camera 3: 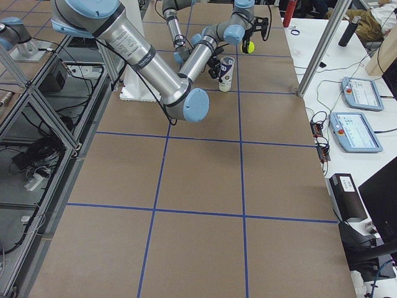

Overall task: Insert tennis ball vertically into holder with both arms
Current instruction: 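Lift the second ball and carry it over the can with the right gripper, then lower the second ball into the can's mouth with the right gripper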

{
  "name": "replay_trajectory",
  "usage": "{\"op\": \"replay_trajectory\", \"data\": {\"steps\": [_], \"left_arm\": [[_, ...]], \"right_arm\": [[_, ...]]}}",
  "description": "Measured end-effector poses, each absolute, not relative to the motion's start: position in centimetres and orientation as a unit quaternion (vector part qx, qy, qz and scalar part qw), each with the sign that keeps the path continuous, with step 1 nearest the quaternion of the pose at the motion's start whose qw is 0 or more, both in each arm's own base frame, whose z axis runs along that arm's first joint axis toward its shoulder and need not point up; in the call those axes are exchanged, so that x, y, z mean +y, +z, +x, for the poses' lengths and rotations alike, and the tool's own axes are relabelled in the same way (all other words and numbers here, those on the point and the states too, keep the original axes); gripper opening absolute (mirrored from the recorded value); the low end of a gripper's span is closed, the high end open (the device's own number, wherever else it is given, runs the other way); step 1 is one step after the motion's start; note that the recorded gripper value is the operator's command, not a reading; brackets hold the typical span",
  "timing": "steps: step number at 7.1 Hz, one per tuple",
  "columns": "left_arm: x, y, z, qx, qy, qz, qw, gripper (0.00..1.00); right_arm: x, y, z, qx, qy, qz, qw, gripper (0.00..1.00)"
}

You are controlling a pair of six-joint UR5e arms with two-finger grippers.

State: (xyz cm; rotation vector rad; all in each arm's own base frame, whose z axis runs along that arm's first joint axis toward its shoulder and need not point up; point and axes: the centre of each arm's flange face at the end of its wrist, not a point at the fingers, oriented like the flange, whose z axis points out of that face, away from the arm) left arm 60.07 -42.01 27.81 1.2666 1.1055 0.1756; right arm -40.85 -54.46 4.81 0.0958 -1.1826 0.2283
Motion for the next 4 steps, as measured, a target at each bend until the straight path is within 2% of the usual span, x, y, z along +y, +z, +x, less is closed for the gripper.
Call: {"op": "replay_trajectory", "data": {"steps": [4], "left_arm": [[-41.7,27.9,60.3,0.491,0.079,0.559,0.664,0.99]], "right_arm": [[-50.6,5.3,-44.5,-0.532,0.089,0.006,0.842,0.00]]}}
